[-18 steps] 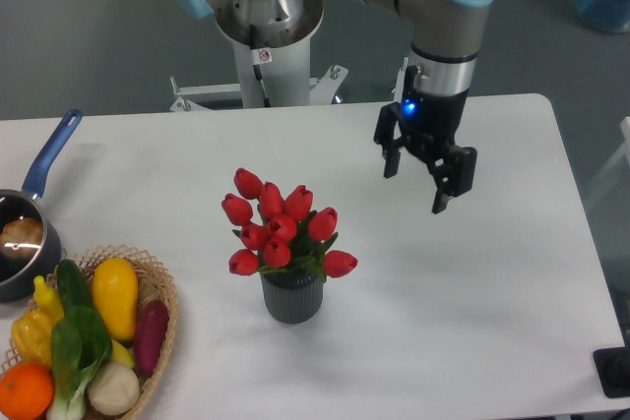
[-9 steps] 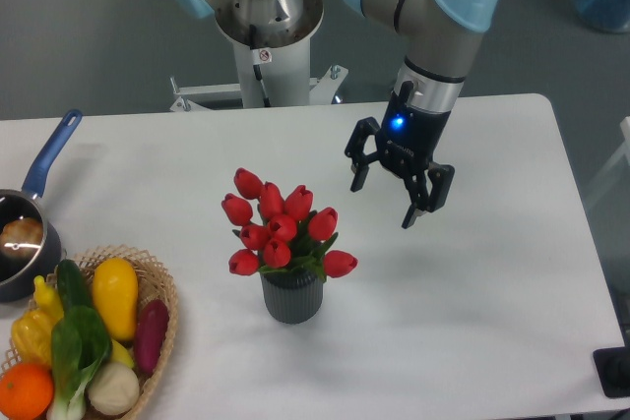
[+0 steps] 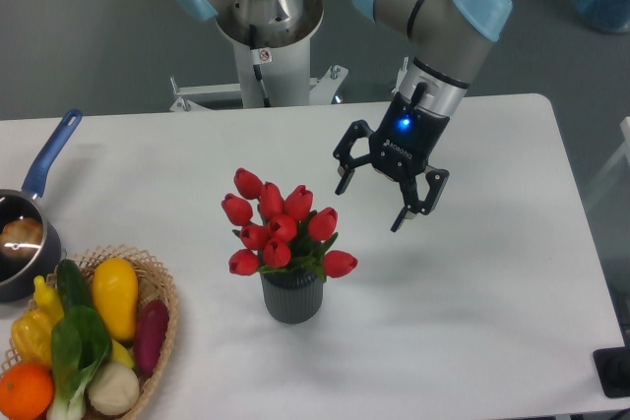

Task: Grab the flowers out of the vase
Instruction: 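Open the gripper and move it toward the red tulip bouquet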

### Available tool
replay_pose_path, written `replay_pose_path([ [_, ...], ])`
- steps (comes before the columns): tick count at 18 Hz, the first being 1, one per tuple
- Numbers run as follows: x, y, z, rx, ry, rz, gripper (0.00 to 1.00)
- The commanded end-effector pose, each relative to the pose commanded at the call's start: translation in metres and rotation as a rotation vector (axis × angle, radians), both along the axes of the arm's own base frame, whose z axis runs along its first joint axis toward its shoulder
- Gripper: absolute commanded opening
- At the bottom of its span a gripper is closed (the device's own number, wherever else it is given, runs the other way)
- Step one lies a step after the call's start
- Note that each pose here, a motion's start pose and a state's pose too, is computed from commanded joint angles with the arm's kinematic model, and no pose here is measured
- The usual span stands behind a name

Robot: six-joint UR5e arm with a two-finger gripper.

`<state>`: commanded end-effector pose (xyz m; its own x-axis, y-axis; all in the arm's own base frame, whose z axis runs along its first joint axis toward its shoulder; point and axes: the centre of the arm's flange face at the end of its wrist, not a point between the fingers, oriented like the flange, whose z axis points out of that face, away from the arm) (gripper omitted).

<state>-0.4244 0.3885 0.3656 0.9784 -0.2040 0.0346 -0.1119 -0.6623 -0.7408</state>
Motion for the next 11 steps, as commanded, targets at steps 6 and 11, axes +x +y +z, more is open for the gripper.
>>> replay_pose_path([
  [6, 0.003, 0.002, -0.003, 0.017, -0.011, -0.009, 1.00],
  [11, 0.003, 0.005, -0.011, 0.011, -0.018, -0.018, 1.00],
])
